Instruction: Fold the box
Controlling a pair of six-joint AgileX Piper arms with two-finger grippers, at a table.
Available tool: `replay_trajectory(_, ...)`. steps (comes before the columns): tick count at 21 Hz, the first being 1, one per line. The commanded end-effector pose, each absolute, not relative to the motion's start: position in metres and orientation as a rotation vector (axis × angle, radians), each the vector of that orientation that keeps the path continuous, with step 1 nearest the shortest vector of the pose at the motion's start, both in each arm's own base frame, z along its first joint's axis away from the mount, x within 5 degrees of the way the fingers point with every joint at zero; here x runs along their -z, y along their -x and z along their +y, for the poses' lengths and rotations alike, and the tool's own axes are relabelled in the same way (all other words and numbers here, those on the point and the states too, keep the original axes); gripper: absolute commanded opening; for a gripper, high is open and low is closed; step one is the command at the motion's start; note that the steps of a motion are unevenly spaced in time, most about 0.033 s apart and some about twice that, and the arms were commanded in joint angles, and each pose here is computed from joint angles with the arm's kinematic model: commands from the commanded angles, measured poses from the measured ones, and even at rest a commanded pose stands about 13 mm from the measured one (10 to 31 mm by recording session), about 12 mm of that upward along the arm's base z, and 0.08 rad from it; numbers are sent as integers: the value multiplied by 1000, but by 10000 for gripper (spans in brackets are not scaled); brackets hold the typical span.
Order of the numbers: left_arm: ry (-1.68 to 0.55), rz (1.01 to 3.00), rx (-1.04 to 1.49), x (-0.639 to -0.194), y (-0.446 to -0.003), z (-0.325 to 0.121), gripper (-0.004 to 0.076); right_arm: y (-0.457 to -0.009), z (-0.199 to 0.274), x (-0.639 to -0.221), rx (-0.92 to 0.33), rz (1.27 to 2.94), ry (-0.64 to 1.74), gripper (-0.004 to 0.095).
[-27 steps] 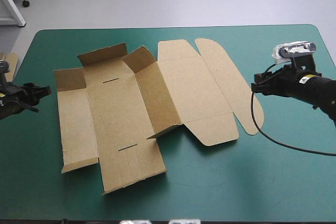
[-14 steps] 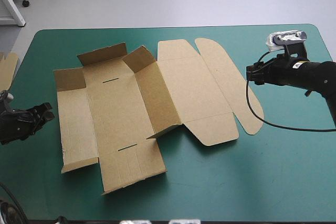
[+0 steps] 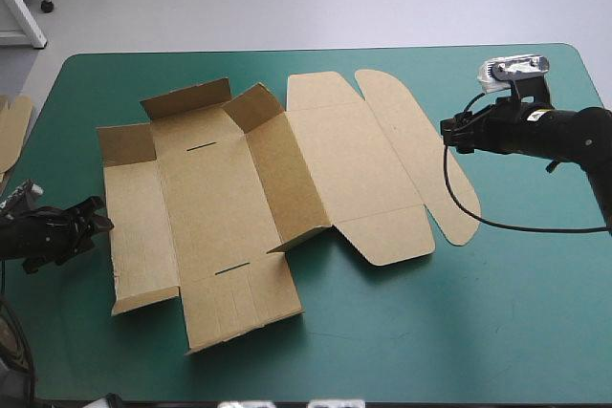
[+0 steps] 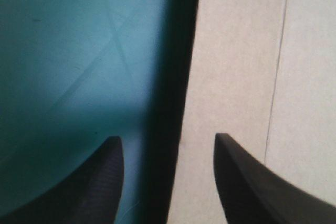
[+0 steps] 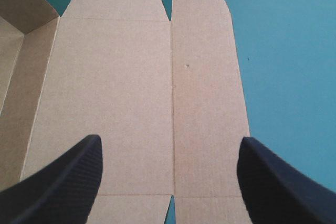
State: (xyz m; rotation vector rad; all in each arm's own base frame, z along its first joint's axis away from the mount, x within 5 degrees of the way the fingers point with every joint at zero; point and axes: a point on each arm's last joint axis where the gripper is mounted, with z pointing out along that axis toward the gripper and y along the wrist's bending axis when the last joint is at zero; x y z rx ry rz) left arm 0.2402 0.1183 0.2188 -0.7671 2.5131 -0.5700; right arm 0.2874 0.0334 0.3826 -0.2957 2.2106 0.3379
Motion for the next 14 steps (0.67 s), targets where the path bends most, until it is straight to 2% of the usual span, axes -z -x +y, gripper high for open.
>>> replay_trajectory(1,769,2454,632,-219,-250,119,380,-282,33,-404,-329,2121,288,674)
replay_trajectory(8,743,2473,782,-200,-258,116,380,-282,33,-404,-329,2122,289,669)
replay_trajectory(14,618,2497,948,-192,-260,88,380,-282,33,-404,-330,2124,290,662)
